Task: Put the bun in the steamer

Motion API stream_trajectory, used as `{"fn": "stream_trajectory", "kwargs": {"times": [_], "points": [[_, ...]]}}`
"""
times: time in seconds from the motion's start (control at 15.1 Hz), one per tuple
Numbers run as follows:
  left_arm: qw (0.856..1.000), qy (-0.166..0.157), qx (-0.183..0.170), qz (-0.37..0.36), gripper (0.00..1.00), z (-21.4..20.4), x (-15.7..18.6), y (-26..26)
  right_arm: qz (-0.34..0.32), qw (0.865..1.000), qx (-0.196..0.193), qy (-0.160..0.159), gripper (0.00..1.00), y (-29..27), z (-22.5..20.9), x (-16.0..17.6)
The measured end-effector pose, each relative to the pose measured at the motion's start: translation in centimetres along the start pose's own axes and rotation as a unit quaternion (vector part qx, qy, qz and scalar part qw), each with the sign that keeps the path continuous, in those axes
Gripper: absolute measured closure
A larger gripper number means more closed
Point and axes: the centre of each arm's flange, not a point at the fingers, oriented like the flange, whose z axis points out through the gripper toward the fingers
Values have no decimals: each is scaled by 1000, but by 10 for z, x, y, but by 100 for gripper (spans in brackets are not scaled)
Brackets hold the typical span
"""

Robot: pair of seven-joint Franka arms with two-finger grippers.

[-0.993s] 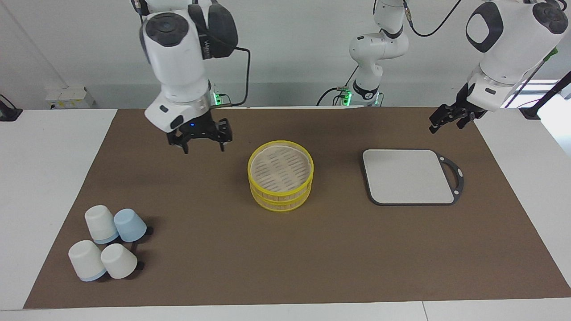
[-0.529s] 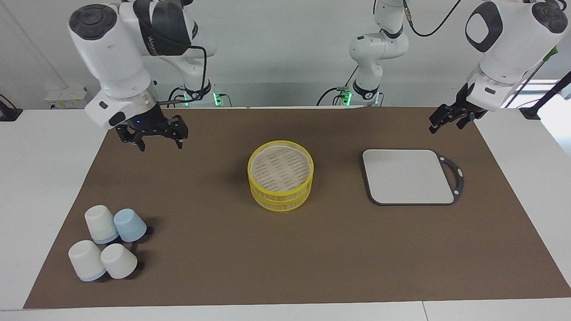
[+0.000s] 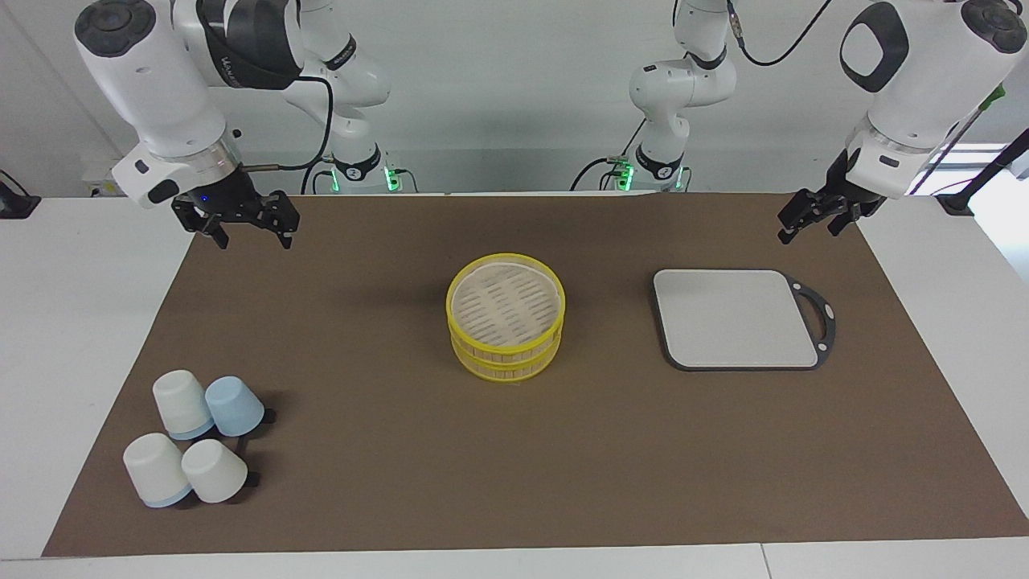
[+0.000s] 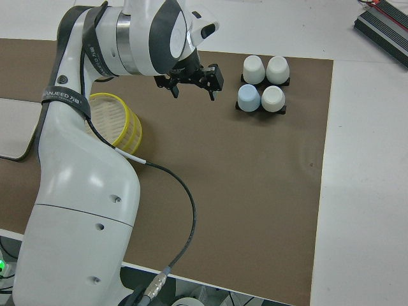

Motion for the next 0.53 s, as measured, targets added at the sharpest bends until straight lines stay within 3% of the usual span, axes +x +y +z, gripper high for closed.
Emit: {"fn": "stream_trajectory", "kwargs": {"times": [0.53], "points": [[1000, 0, 0, 1, 0, 0, 0, 1, -4, 1000, 3, 1, 0, 17, -1, -2]]}}
